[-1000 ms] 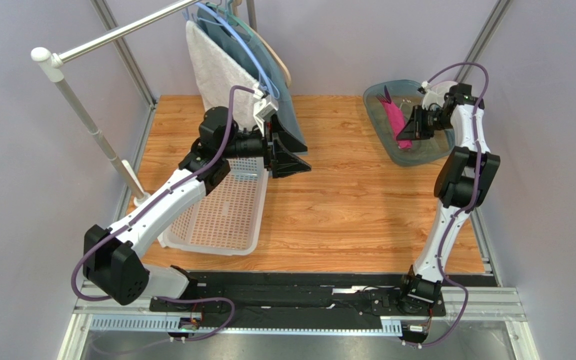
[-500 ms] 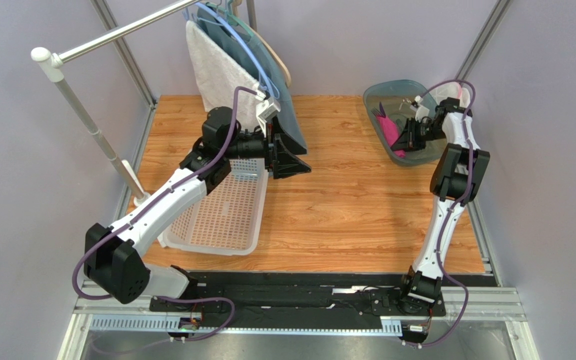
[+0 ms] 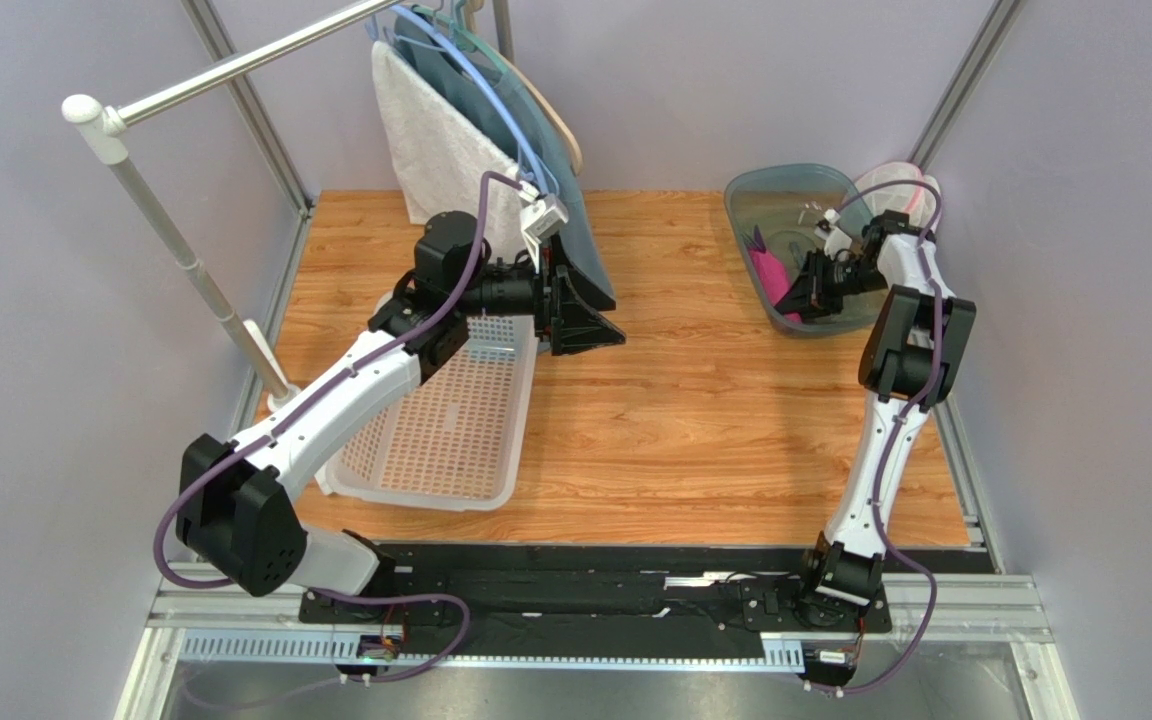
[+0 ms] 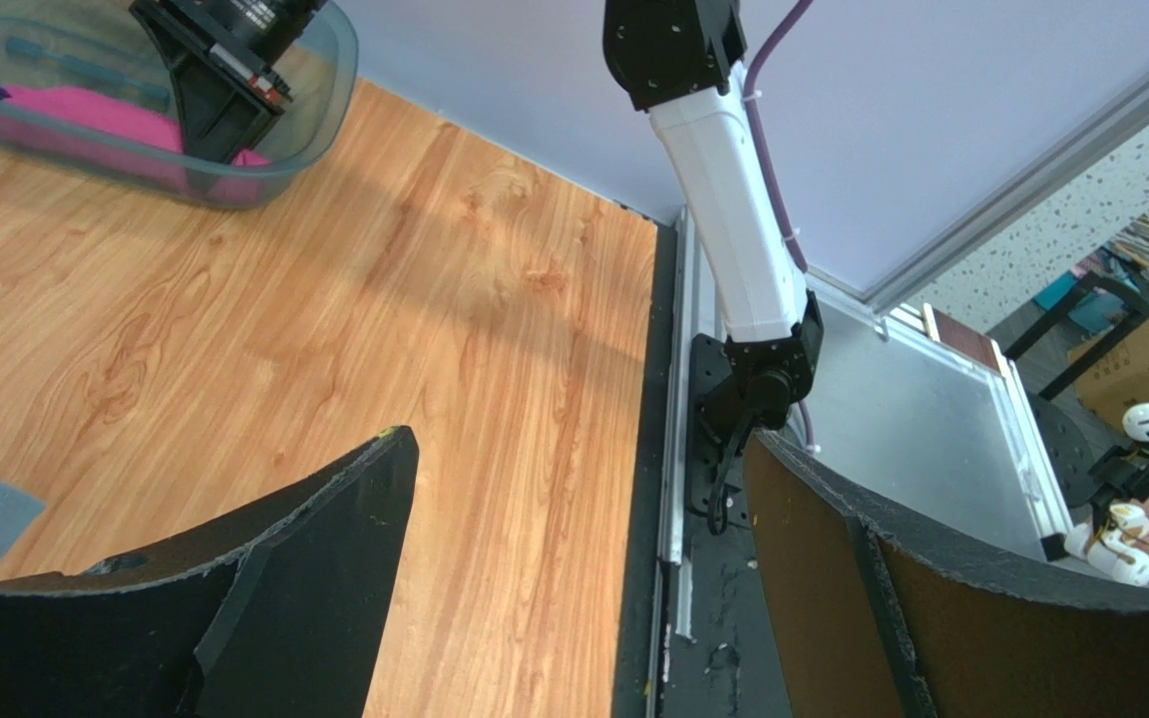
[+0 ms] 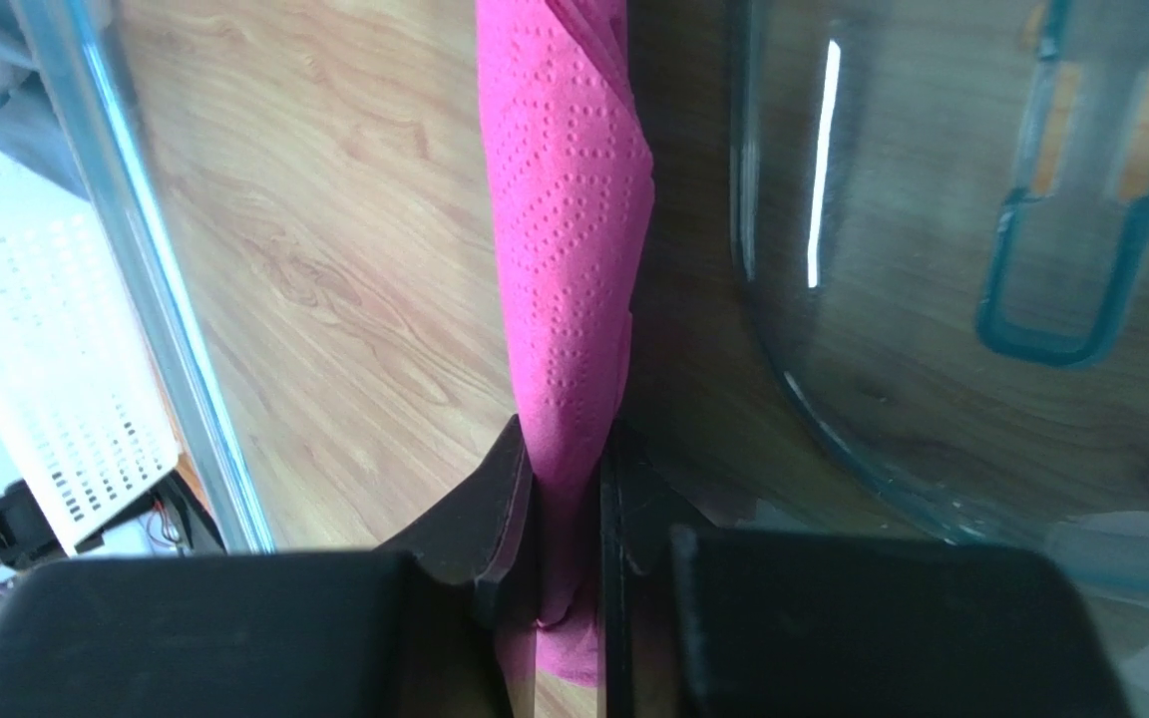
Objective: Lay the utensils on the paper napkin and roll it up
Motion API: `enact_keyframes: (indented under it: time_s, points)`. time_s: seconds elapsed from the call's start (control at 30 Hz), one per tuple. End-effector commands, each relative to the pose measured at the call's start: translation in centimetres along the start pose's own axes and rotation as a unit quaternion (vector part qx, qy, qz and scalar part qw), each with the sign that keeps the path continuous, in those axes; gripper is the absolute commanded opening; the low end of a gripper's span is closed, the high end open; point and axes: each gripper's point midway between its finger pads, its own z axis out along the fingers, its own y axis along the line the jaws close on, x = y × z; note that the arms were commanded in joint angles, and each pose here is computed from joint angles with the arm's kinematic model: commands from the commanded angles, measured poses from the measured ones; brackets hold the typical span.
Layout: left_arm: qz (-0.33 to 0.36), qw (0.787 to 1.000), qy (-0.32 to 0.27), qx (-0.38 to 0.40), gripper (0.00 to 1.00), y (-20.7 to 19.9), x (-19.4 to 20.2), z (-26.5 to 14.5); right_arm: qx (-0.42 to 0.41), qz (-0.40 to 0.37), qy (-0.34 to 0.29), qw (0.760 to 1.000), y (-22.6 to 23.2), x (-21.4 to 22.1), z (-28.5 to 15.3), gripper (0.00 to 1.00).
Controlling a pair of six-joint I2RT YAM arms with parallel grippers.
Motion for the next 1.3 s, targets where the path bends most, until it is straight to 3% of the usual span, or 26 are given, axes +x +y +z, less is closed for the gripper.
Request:
enact_keyframes:
  time_s: [0.0,0.13,0.3,0.43,0.67,0.73,1.0,1.27]
  points:
    - [0.034,0.999,-0.018,0.006,0.88,-0.7,-2.3,-0.3,0.021,0.003,-0.004,1.000,-0.6,-0.9,0.1,0.06]
    - [0.035,0.999,-0.018,0.006,0.88,-0.6,-2.3,-0.3,0.037,0.004,0.003,0.999,-1.3,-0.7,0.1,0.24]
    - [0.033,0.999,-0.018,0.006,0.88,-0.6,-2.4,-0.2,0.057,0.003,0.002,0.998,-1.8,-0.9,-0.2,0.26]
    - [0.032,0.999,-0.019,0.006,0.88,-0.5,-2.4,-0.2,0.063,-0.003,-0.004,0.998,-1.6,-1.4,-0.6,0.37]
    - [0.033,0.999,-0.020,0.007,0.88,-0.4,-2.5,-0.2,0.076,-0.010,-0.010,0.997,-1.6,-1.9,-1.1,0.40]
    - [0.034,0.999,-0.020,0.008,0.88,-0.4,-2.6,-0.3,0.080,-0.012,-0.011,0.997,-1.6,-2.0,-1.2,0.45]
    - [0.031,0.999,-0.018,0.011,0.88,-0.2,-2.5,-0.2,0.091,-0.023,-0.021,0.995,-1.2,-2.7,-2.0,0.47]
    - [0.027,0.999,-0.018,0.005,0.89,0.5,-2.5,-0.2,0.090,-0.044,-0.038,0.994,0.1,-3.7,-3.3,0.60]
